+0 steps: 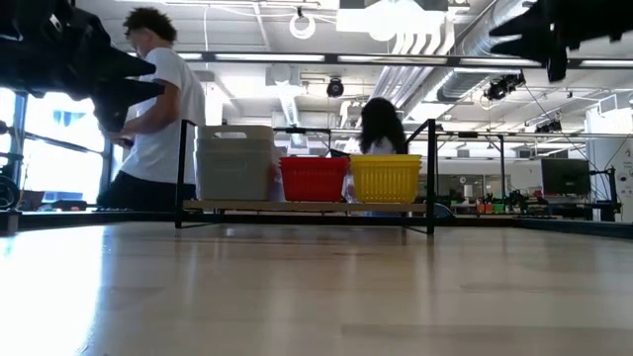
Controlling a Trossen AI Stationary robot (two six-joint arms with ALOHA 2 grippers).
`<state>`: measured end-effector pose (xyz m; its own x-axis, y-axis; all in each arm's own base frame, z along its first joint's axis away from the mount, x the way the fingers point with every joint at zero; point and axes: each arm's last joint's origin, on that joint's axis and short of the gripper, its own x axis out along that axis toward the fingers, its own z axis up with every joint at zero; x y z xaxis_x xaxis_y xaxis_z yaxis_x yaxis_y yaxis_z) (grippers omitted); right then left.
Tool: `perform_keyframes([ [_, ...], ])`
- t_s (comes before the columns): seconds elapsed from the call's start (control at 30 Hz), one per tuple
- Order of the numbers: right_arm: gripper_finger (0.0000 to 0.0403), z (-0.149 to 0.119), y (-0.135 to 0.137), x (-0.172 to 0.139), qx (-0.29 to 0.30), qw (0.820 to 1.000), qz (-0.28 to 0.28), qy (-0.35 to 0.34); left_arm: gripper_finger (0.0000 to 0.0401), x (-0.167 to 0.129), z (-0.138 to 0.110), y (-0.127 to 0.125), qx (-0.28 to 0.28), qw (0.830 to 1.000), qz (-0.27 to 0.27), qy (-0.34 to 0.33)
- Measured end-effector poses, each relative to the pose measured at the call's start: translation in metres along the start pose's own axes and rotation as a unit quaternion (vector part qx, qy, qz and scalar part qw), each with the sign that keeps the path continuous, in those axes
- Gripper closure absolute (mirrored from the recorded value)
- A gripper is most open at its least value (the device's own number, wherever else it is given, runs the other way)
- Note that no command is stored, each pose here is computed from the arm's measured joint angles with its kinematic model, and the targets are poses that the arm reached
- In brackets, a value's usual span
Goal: Stack baskets on shelf by color
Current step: Return to Home Position
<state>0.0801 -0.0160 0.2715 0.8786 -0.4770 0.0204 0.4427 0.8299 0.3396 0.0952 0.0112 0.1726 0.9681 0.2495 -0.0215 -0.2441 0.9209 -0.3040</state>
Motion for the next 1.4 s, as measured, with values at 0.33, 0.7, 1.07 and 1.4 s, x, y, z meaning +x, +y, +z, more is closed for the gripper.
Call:
perform_keyframes([
  [0.33,0.0277,-0.066,-0.021,0.002,-0.004,1.000,0.025,-0.007,0.0235,0.000,0.000,0.001,-0.014,1.000,0.019,-0.004],
  [0.7,0.0277,-0.093,-0.027,0.008,-0.035,0.999,0.017,0.024,0.0235,0.000,0.000,0.001,0.053,0.998,0.019,-0.003],
  [1.07,0.0277,-0.094,-0.028,0.009,-0.079,0.997,0.003,0.022,0.0235,0.000,0.000,0.001,0.054,0.998,0.017,-0.002],
  [1.4,0.0277,-0.094,-0.028,0.009,-0.048,0.999,0.003,0.023,0.0235,0.000,0.000,0.001,0.054,0.998,0.017,-0.003],
])
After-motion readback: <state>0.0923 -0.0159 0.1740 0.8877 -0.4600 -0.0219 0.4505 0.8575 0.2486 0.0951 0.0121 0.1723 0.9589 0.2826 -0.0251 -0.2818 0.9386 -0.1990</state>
